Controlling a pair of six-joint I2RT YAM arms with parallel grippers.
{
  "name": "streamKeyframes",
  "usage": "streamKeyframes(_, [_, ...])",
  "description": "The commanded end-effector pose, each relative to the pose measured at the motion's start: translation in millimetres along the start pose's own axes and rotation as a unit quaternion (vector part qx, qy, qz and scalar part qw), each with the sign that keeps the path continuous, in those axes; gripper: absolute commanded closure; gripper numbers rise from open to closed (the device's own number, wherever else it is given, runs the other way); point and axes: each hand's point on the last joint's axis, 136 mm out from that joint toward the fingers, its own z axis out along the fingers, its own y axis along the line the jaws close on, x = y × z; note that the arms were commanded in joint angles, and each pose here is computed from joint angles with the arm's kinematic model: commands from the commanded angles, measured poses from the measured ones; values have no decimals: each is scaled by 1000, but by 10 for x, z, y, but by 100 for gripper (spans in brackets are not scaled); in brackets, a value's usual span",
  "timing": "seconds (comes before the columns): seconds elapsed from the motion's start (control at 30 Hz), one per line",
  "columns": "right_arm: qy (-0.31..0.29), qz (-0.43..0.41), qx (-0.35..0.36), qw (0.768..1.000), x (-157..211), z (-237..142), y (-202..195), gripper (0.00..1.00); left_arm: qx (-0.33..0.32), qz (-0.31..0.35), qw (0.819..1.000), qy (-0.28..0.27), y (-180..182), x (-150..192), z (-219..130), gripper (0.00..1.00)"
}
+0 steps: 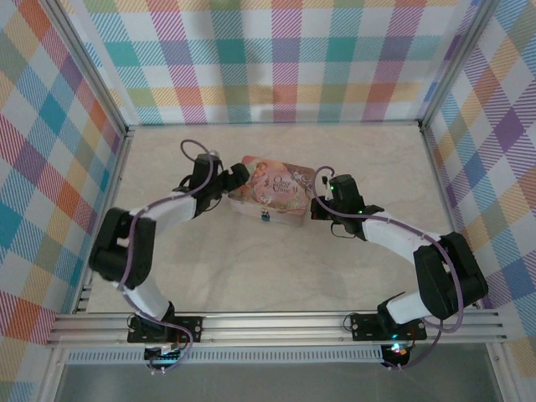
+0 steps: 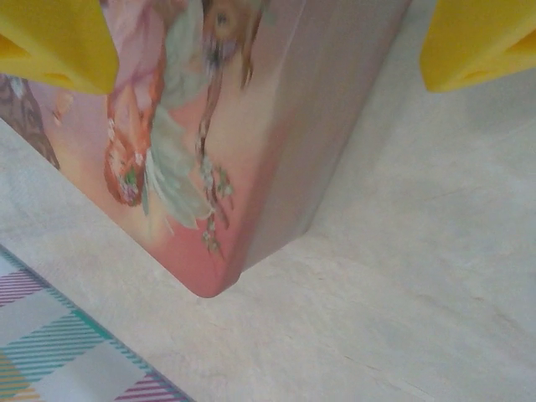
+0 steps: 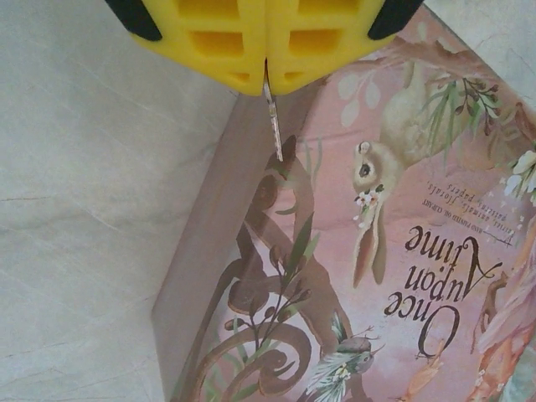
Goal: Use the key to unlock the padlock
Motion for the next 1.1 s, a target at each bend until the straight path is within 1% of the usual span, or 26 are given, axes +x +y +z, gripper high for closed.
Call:
streamKeyframes(0.0, [-6, 9, 3, 1000, -45, 11, 9, 100, 12, 10, 999, -28, -23, -33, -366, 7])
streamKeyframes(0.07, [-7, 11, 5, 1000, -57, 37, 4, 100, 24, 19, 999, -15, -32, 172, -460, 7])
streamKeyframes(0.23, [-11, 7, 6, 1000, -119, 68, 16, 100, 81, 60, 994, 40, -253, 809, -592, 4])
streamKeyframes(0.3, [-13, 4, 5, 1000, -155, 78, 33, 100, 110, 79, 990, 38, -341, 1021, -612, 3])
streamKeyframes(0.4, [-14, 0, 4, 1000, -186, 98, 46, 100, 148, 123, 981, 8, -476, 1226, -613, 0])
streamKeyframes(0.53, [-19, -2, 0, 1000, -235, 121, 74, 100, 157, 170, 973, 5, -600, 1393, -486, 0])
streamKeyframes(0.6, [-18, -3, 0, 1000, -246, 138, 80, 100, 165, 182, 969, 1, -659, 1451, -410, 0])
streamKeyframes(0.73, [-19, -6, -3, 1000, -275, 147, 103, 100, 165, 195, 967, -22, -682, 1488, -252, 0])
streamKeyframes(0.87, [-19, -10, -7, 1000, -294, 146, 127, 100, 169, 204, 964, -24, -707, 1556, -96, 0])
streamKeyframes(1.07, [-17, -18, -6, 1000, -296, 167, 126, 100, 205, 232, 950, -27, -868, 1615, 7, 0])
